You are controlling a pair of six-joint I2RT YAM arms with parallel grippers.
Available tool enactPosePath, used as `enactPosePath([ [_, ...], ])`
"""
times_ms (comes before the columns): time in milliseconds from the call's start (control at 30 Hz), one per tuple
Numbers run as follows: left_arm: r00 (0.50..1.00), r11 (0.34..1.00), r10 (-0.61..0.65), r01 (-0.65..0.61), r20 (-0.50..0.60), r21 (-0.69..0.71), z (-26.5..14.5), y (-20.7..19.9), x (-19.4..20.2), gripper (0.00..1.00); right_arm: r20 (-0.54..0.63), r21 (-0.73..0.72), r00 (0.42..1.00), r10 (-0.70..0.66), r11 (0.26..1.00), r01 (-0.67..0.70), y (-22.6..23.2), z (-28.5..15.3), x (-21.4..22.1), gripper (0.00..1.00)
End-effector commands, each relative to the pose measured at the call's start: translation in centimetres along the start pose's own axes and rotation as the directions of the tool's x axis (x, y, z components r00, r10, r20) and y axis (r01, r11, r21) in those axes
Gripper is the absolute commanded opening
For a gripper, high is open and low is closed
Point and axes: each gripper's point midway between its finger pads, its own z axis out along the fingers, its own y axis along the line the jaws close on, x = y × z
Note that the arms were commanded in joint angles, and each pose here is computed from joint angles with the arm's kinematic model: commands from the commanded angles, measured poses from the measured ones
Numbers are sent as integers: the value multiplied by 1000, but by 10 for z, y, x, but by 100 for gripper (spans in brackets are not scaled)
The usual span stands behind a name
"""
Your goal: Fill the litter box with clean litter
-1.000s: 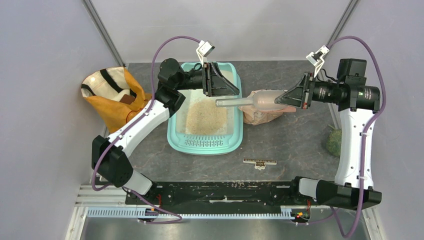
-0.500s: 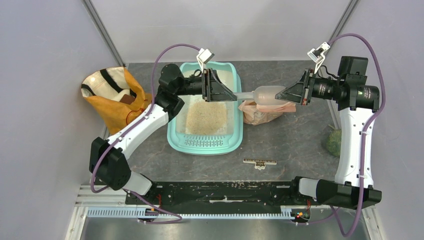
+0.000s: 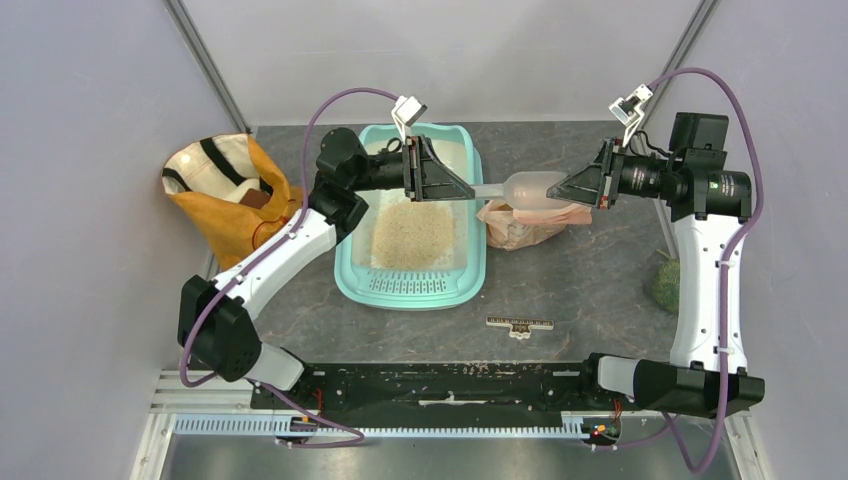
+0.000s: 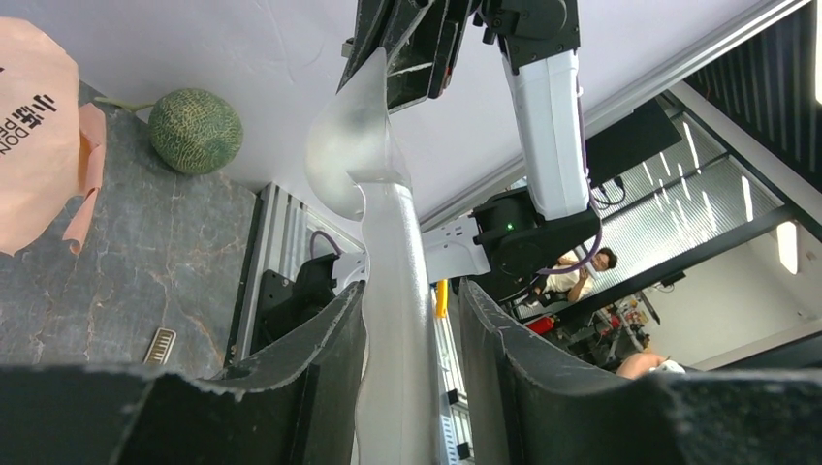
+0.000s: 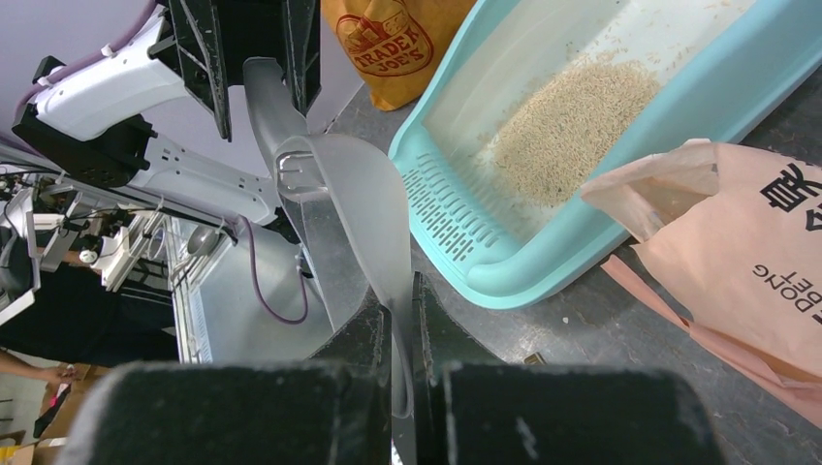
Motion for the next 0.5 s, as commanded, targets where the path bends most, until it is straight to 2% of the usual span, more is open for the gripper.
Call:
enactPosePath([
  [0, 1000, 1000, -5, 5, 18, 14, -1, -11, -1, 46, 19, -5, 999, -41, 999, 41, 5, 0, -5, 0],
  [267, 1000, 1000, -5, 5, 19, 19, 1, -13, -2, 48, 18, -6, 999, -35, 999, 35, 5, 2, -4, 0],
  [433, 1000, 1000, -1, 1, 10, 29, 4, -15, 0, 32, 16, 1, 999, -37, 999, 37, 4, 3, -4, 0],
  [467, 1000, 999, 3, -3, 8, 33, 4, -15, 0, 24, 17, 3, 999, -40, 999, 40, 3, 3, -4, 0],
])
